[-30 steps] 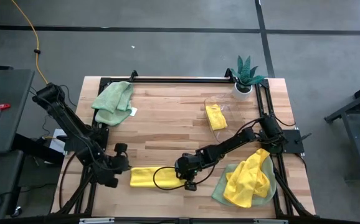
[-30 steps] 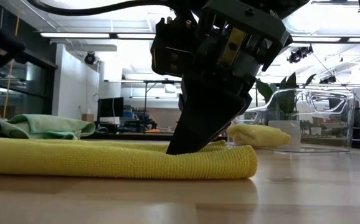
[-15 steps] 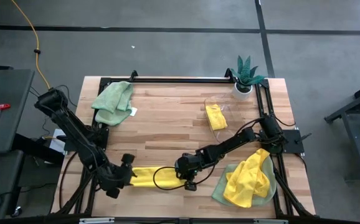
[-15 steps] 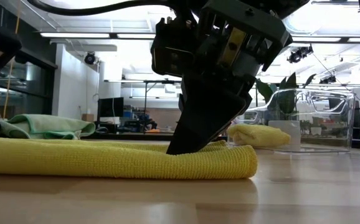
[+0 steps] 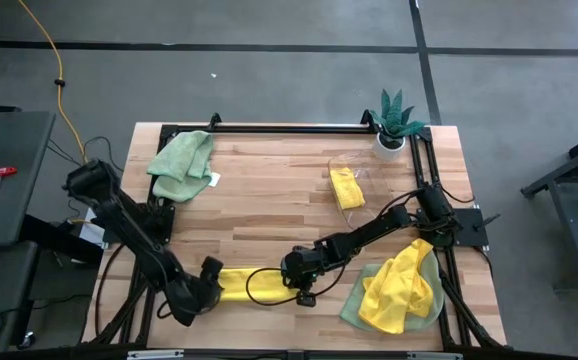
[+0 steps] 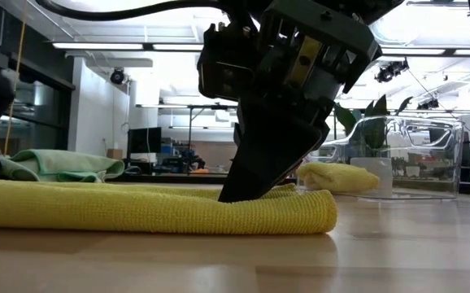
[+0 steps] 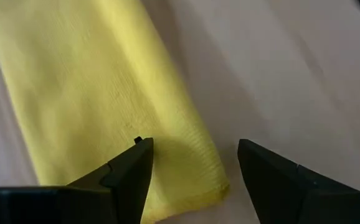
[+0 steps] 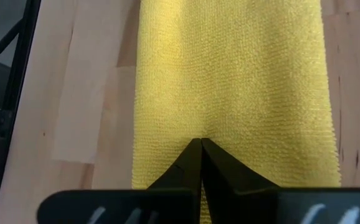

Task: Fold microfiber towels
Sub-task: Fold the top yellow microfiber towel

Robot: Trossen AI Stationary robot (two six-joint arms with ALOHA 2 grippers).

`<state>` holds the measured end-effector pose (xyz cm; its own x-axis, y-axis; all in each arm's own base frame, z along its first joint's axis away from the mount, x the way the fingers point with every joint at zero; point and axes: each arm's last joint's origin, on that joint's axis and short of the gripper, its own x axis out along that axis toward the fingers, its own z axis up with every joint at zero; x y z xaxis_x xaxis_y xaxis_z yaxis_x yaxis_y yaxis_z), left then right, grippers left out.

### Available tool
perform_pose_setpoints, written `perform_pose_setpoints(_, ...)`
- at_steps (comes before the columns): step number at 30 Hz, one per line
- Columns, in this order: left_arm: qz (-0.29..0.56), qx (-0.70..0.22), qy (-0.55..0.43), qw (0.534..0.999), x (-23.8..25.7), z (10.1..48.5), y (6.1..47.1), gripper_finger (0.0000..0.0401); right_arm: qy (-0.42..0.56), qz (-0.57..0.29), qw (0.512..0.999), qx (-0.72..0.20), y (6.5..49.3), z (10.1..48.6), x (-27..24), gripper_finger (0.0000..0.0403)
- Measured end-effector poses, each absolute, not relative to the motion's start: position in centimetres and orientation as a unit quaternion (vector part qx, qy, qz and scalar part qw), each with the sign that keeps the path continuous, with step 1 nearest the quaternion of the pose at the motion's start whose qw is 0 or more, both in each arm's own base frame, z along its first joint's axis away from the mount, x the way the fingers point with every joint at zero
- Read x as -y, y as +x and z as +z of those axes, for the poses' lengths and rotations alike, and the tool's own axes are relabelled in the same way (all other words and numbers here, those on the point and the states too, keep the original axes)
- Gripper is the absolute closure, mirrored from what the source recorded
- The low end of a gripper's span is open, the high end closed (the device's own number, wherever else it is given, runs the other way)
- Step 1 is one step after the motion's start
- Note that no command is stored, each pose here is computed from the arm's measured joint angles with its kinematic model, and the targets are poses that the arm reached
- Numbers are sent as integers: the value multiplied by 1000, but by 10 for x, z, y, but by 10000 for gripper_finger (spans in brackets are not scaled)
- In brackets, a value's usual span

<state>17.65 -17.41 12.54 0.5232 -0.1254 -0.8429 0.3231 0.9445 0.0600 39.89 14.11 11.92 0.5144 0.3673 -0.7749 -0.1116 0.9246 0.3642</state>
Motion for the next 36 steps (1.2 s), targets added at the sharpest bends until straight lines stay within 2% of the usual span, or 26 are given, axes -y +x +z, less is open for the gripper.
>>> perform_pose_setpoints(8, -115, -494, 95, 856, 181, 112, 172, 193, 136, 139, 859, -473, 399, 119, -141, 403)
perform_pose_setpoints(12, -109, -502, 100, 852, 180, 111, 171, 214, 136, 139, 859, -473, 399, 119, -141, 403)
perform_pose_setpoints(16, -98, -501, 107, 853, 178, 109, 172, 262, 136, 139, 859, -473, 399, 119, -141, 403)
perform_pose_setpoints(23, -74, -496, 118, 857, 175, 108, 173, 386, 137, 138, 859, -474, 399, 119, -141, 403)
perform_pose_setpoints(27, -61, -502, 80, 859, 174, 109, 173, 389, 148, 150, 853, -478, 398, 119, -142, 403)
perform_pose_setpoints(32, -63, -514, 12, 855, 171, 121, 168, 397, 207, 186, 825, -492, 397, 129, -139, 403)
perform_pose_setpoints(36, -66, -508, -39, 858, 170, 133, 167, 398, 197, 199, 840, -466, 395, 152, -136, 403)
